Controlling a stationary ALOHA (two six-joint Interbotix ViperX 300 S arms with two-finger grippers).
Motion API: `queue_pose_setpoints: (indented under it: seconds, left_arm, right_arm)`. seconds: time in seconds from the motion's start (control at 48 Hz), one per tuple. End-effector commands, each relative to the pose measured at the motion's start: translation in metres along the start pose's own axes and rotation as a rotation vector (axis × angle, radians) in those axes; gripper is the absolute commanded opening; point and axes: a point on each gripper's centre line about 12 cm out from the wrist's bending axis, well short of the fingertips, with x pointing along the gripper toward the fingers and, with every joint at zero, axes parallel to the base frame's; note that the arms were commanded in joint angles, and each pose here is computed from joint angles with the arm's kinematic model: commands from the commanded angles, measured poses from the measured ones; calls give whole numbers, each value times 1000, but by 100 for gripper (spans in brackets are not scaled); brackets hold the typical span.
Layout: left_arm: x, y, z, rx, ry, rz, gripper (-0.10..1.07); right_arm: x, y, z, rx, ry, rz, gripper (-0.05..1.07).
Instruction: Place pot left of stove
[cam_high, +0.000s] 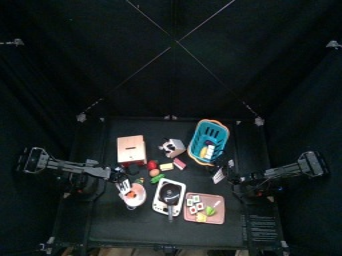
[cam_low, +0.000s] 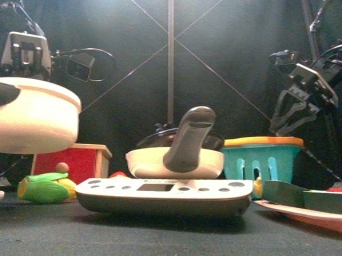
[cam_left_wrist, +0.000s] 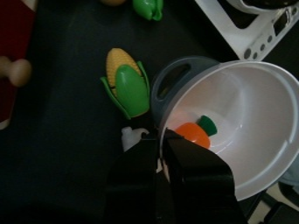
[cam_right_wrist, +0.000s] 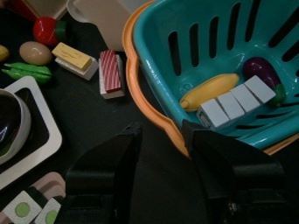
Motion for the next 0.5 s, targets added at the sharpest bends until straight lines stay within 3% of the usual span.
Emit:
queue_pose_setpoints:
  seconds: [0.0,0.292,0.479]
  left_arm:
    - [6,-9,1,24,3,-12,41]
    - [41,-10,-3,63,78,49,43]
    - [54,-12,2,98,80,63,43]
  right_arm:
    - [2,5,7,7,-7,9,80]
    - [3,4,7,5,-6,9,80]
    - [3,3,7,2,-9,5,80]
